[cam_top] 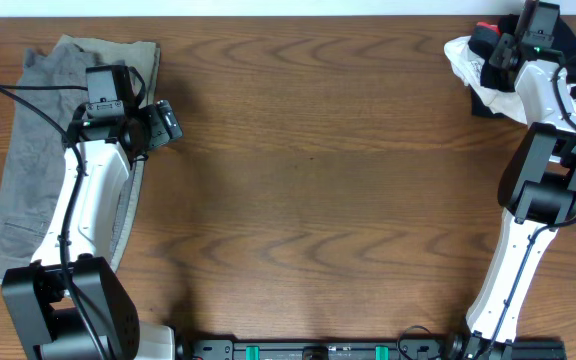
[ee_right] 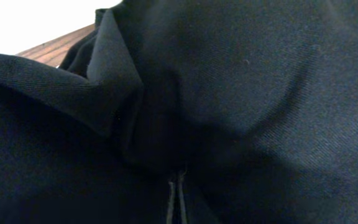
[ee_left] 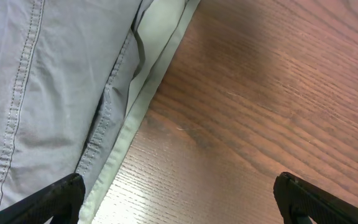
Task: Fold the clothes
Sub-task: 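Lower the bundle onto the white garment pile and open the right gripper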
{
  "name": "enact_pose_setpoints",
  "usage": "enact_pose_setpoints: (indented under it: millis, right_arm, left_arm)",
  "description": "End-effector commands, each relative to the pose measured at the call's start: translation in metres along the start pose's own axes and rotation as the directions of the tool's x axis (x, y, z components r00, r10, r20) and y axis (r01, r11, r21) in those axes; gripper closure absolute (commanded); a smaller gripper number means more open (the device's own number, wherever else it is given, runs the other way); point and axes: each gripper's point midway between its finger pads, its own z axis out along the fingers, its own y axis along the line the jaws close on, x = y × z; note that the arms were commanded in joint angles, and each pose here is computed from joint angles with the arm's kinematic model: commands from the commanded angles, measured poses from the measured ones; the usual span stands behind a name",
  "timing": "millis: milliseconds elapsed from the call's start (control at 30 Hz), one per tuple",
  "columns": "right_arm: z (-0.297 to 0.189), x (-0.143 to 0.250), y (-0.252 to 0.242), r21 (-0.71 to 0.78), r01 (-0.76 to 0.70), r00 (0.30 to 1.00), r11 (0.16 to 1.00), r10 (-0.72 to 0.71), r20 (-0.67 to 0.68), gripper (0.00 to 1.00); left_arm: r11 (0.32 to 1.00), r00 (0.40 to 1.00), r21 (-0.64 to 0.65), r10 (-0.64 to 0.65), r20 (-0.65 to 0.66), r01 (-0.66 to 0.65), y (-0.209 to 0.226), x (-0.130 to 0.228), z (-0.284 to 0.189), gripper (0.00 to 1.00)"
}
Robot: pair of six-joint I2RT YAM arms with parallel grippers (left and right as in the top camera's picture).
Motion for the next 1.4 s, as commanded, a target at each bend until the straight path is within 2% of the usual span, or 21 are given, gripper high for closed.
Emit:
enact_pose_setpoints:
  millis: [0,100,233,333,367,467,600,767,867,967,1367]
  right_arm:
    - [-0.026,-0.019,0.005,-0.018,-0.008,1.0,1.0,0.008,0.03,0.92]
    - [-0.071,-0.06,0.002,-0.038,-0.026,0.993,0.999,0.03,0.114,0.83]
    - [-0.126,-0.094,-0.008,-0.048,-0.043,0.984,0.998,0.051,0.173,0.73]
    - [-0.165,-0.106,-0.008,-0.075,-0.018,0.983,0.997,0.032,0.182,0.57]
    - [-0.177,-0.107,-0.007,-0.089,0.002,0.984,0.996,0.014,0.178,0.48]
    - [-0.216,-0.105,-0.003,-0.129,0.032,0.988,0.991,-0.011,0.157,0.32]
    - [-0.269,-0.093,0.005,-0.214,0.061,0.993,0.975,-0.037,0.111,0.22]
    - [-0.345,-0.055,0.035,-0.426,0.08,0.996,0.901,-0.088,0.002,0.02]
    - [-0.384,-0.024,0.056,-0.545,0.026,0.989,0.838,-0.101,-0.108,0.01]
    - [-0.405,-0.007,0.067,-0.596,0.025,0.979,0.802,-0.141,-0.148,0.01]
    - [-0.411,0.012,0.068,-0.593,0.041,0.962,0.804,-0.192,-0.194,0.01]
  left_arm:
    - [1.0,1.0,-0.009,0.014,-0.02,-0.015,0.003,0.006,0.006,0.02]
    - [1.0,1.0,-0.01,0.014,-0.02,-0.015,0.003,0.006,0.006,0.02]
    - [1.0,1.0,-0.01,0.014,-0.021,-0.014,0.003,0.006,0.006,0.02]
    - [1.0,1.0,-0.009,0.014,-0.021,-0.014,0.003,0.006,0.006,0.02]
    - [1.0,1.0,-0.009,0.014,-0.021,-0.014,0.003,0.006,0.006,0.02]
    - [1.0,1.0,-0.009,0.014,-0.021,-0.014,0.003,0.006,0.006,0.02]
    - [1.0,1.0,-0.009,0.014,-0.021,-0.014,0.003,0.006,0.006,0.02]
    - [1.0,1.0,-0.01,0.014,-0.021,-0.014,0.003,0.006,0.006,0.02]
    - [1.0,1.0,-0.009,0.014,-0.021,-0.014,0.003,0.006,0.006,0.02]
    - [1.0,1.0,-0.01,0.014,-0.021,-0.014,0.003,0.006,0.006,0.02]
    - [1.0,1.0,-0.009,0.014,-0.021,-0.014,0.003,0.006,0.006,0.02]
